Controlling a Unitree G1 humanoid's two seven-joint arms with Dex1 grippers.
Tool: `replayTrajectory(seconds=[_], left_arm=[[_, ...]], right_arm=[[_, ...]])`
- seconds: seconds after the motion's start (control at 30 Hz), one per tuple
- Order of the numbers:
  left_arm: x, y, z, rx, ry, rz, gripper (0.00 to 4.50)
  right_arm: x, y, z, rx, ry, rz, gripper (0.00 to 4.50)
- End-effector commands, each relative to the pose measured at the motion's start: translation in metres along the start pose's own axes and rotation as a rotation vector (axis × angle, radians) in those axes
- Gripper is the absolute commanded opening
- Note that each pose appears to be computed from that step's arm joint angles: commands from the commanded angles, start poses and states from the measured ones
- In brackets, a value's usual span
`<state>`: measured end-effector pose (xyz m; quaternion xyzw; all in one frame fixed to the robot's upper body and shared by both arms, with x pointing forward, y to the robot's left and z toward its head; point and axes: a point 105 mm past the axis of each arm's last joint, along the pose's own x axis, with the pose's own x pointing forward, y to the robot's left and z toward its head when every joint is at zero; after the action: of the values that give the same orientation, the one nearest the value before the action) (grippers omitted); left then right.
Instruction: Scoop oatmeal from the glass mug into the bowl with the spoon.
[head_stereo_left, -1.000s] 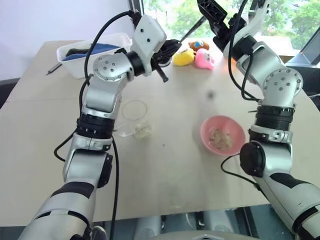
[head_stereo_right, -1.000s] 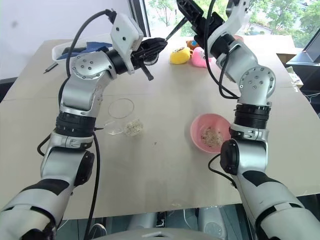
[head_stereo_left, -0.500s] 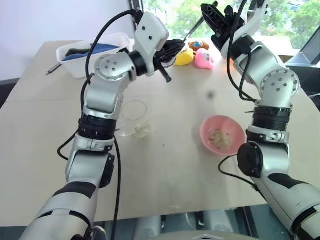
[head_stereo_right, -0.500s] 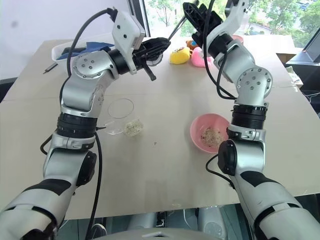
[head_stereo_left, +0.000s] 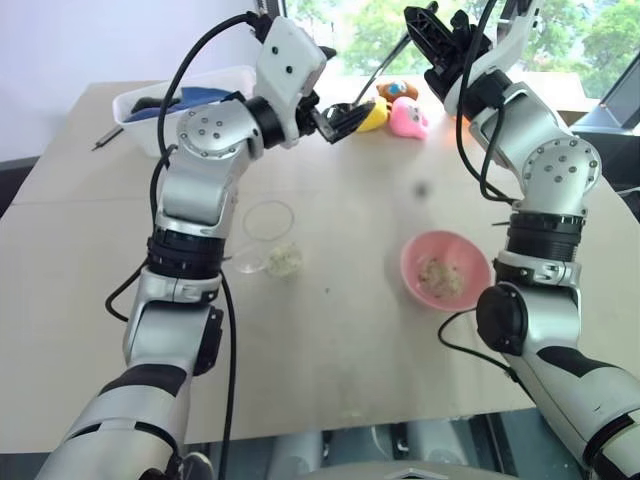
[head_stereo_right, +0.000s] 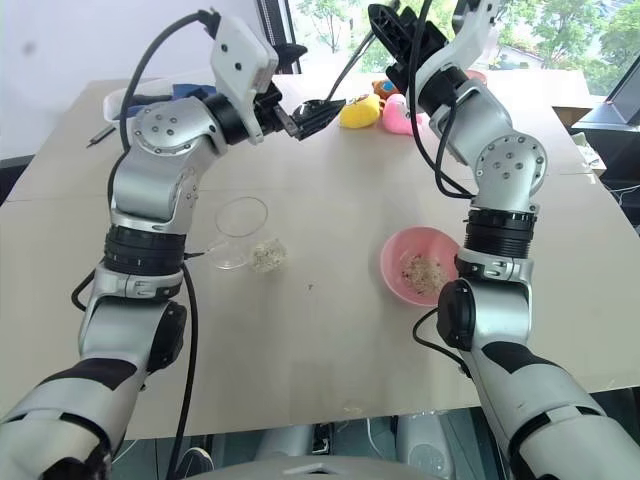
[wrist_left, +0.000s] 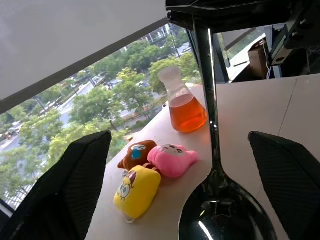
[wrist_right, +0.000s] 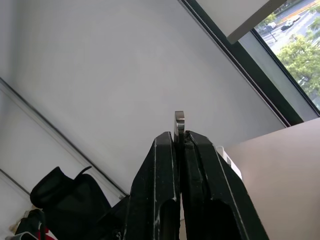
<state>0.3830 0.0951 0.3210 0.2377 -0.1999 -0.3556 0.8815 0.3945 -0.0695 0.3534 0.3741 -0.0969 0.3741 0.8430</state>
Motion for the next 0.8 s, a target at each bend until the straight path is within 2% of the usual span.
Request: replayTrajectory(seconds=[0.03, 0.17, 0.37, 0.47, 0.53, 0.8], left_arm=[[-0.019, 0.017, 0.035, 0.000, -0.132, 0.056, 4.40], [-0.048, 0.029, 0.050, -0.095, -0.204, 0.078, 4.40], [-0.119, 0.036, 0.034, -0.254, -0.154, 0.192, 4.40], [-0.154, 0.018, 0.014, -0.316, -0.078, 0.209, 4.40], [-0.175, -0.007, -0.005, -0.333, 0.017, 0.217, 4.40], [-0.232, -0.068, -0.038, -0.418, 0.185, 0.268, 4.40]], right_arm=[[0.003, 0.019, 0.020, -0.026, -0.065, 0.062, 0.00], [0.002, 0.017, 0.024, -0.030, -0.077, 0.053, 0.00], [-0.006, 0.013, 0.033, -0.051, -0.090, 0.030, 0.00], [-0.009, 0.009, 0.034, -0.055, -0.086, 0.019, 0.00], [-0.011, 0.005, 0.034, -0.054, -0.079, 0.007, 0.00], [-0.015, -0.007, 0.023, -0.031, -0.038, -0.021, 0.00]])
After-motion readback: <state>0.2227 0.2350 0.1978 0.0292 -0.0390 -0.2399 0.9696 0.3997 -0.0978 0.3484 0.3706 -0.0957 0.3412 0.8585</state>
